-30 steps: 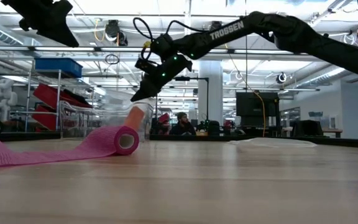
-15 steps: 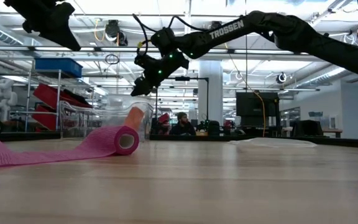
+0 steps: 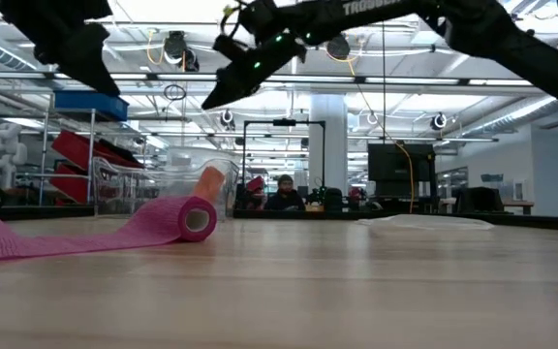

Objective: Roll bandage
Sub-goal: Adjust the transparent bin on the table

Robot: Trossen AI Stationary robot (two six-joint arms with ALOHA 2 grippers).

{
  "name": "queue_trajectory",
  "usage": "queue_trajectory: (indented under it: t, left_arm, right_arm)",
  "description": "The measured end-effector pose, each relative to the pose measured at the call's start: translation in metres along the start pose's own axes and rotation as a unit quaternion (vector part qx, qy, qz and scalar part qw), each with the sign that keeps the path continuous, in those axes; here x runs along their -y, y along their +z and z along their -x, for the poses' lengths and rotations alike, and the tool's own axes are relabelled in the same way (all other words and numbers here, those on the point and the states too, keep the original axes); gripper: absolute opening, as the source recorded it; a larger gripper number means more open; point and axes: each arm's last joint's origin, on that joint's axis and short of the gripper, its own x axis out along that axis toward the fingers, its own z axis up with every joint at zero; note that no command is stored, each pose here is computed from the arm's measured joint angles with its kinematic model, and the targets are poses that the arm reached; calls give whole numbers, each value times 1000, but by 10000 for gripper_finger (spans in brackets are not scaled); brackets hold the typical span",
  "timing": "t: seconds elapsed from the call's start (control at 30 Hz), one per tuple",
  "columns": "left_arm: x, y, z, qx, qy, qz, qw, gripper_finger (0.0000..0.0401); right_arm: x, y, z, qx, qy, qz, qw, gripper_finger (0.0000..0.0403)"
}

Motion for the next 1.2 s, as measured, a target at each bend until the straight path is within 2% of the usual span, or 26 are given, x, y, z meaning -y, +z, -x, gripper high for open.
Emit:
queue_trajectory:
  t: [0.07,0.13,0.2,0.4,0.67,1.07,1.2]
  left_arm:
    - [1,-4,-2,-14,-8,-10,1000,68]
    - [2,-7,-3,-26,-17,-15,999,68]
    - [3,-7,-4,-29,-22,-12,999,68]
    - [5,-5,-4,-23,-34,4,999,68]
    - [5,-5,-4,-24,-36,0,999,68]
    - [6,-3,-4,-13,-37,-29,999,68]
    - [7,-2,-4,-3,-33,-27,999,68]
  right_arm:
    - [-8,-2,10,-14,88,-17,996,171]
    - [-17,-8,16,-43,168,-39,984,167]
    - [-26,-14,18,-79,208,-50,974,167]
    - [-52,-29,3,-142,232,-12,962,167]
    - [-61,-28,-3,-126,246,59,959,167]
    - [-66,-43,-25,-145,219,83,962,166]
    - [-65,-45,-26,-161,197,79,964,138]
